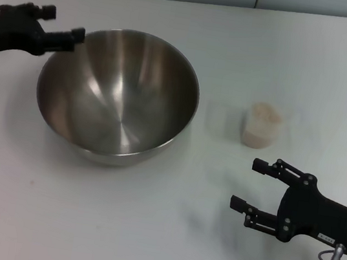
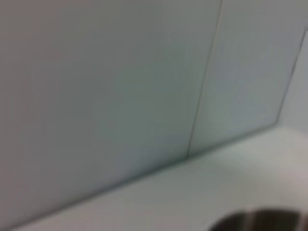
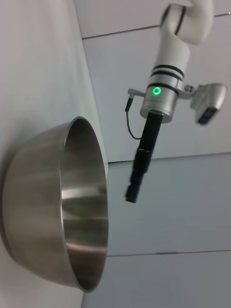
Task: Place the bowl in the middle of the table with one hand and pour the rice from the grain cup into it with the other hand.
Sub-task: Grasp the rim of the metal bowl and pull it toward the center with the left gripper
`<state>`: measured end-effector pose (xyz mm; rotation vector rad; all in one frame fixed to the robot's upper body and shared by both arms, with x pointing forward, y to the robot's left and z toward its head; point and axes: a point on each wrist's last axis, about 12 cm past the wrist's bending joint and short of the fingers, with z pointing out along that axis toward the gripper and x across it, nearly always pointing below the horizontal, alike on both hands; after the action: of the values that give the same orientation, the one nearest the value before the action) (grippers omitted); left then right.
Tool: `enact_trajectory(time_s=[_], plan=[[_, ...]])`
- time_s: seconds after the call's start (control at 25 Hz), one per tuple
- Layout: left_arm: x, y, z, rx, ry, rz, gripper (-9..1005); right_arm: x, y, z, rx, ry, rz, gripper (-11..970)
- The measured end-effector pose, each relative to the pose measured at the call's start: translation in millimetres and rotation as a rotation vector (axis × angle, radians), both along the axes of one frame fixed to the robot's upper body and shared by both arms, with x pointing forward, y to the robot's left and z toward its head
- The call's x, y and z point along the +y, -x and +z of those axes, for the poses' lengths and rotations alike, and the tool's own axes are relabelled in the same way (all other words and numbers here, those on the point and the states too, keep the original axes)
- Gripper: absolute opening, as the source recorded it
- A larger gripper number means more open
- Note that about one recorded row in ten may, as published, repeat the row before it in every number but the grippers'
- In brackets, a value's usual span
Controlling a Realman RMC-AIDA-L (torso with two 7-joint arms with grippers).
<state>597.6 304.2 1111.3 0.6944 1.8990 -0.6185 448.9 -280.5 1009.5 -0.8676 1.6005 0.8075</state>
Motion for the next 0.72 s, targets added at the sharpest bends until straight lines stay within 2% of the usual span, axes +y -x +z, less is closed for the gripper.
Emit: enact_trajectory(time_s=[0.28, 0.6, 0.72], plan=[[-14, -14.4, 12.9, 0.11, -0.268, -0.03, 796, 0, -1.0, 0.5, -0.003, 0.0, 0.0, 809], [-28, -25.5, 22.6, 0.175, -0.397, -0.052, 790, 0, -1.0, 0.6, -0.003, -0.001, -0.004, 807], [-31, -26.2, 23.5, 0.181, -0.414, -0.058, 788, 0, -1.2, 0.5, -0.003, 0.0, -0.006, 806]])
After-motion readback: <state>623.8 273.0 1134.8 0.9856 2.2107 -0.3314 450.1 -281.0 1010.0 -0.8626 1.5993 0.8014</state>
